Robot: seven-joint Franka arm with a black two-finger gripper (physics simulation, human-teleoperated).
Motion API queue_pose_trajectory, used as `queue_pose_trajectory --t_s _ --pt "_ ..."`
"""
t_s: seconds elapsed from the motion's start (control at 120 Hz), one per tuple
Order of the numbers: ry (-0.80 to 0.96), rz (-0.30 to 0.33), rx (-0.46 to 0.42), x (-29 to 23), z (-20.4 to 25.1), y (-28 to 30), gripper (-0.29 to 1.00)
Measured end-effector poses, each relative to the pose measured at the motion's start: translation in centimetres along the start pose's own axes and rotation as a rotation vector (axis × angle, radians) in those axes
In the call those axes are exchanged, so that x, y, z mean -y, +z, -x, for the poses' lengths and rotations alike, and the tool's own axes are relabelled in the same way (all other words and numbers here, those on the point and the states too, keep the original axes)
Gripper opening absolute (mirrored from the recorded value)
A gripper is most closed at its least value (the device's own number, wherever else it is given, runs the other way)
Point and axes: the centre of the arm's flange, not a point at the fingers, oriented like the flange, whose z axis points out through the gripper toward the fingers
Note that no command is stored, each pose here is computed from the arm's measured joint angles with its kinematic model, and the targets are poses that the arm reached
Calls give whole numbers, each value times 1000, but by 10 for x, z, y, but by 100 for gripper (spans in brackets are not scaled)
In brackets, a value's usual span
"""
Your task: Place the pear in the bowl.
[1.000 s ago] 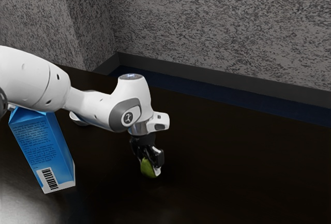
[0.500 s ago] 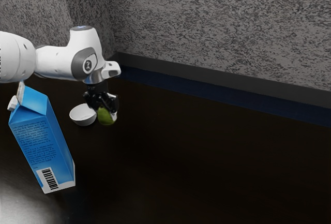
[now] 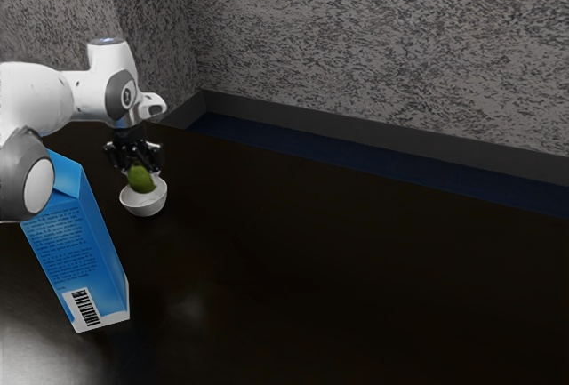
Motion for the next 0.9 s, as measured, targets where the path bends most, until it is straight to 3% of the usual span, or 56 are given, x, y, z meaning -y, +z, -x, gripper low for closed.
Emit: queue_pose_trajectory --t_s 0.142,0.283,0.633,0.8,0.9 --pt "11 2 -8 6 -9 2 17" --pt "33 21 -6 6 -9 1 41" --pt "83 41 -22 14 -6 -19 64" --pt "129 113 -122 9 39 -158 67" --pt "273 116 -162 -52 98 -259 69"
